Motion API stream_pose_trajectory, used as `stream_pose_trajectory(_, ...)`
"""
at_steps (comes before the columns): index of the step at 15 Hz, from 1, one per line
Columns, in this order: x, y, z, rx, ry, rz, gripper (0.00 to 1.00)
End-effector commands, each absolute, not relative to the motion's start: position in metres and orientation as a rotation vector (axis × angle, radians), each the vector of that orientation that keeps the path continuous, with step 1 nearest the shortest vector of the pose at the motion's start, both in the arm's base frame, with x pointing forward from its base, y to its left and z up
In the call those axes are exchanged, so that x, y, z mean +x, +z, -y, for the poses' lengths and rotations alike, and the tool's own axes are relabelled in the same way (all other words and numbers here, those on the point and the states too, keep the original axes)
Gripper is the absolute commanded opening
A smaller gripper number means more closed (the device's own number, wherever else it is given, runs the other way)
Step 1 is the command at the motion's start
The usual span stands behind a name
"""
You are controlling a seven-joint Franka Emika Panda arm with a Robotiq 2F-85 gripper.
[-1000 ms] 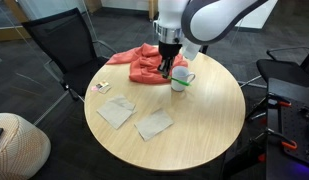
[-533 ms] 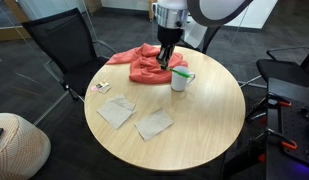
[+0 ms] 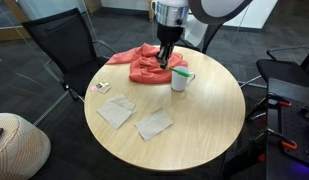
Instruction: Put the pen in the mug
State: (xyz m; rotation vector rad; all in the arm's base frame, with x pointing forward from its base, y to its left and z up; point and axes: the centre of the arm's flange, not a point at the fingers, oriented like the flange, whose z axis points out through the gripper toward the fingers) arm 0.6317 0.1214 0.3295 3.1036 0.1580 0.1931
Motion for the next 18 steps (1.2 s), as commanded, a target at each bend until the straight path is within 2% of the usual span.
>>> stream_pose_trajectory(1, 0.633, 0.329, -0.122, 3.1, 0.191, -0.151, 0.03)
stream_pose_trajectory(18, 0.642, 0.31, -0.112, 2.698, 0.546, 0.52, 0.03)
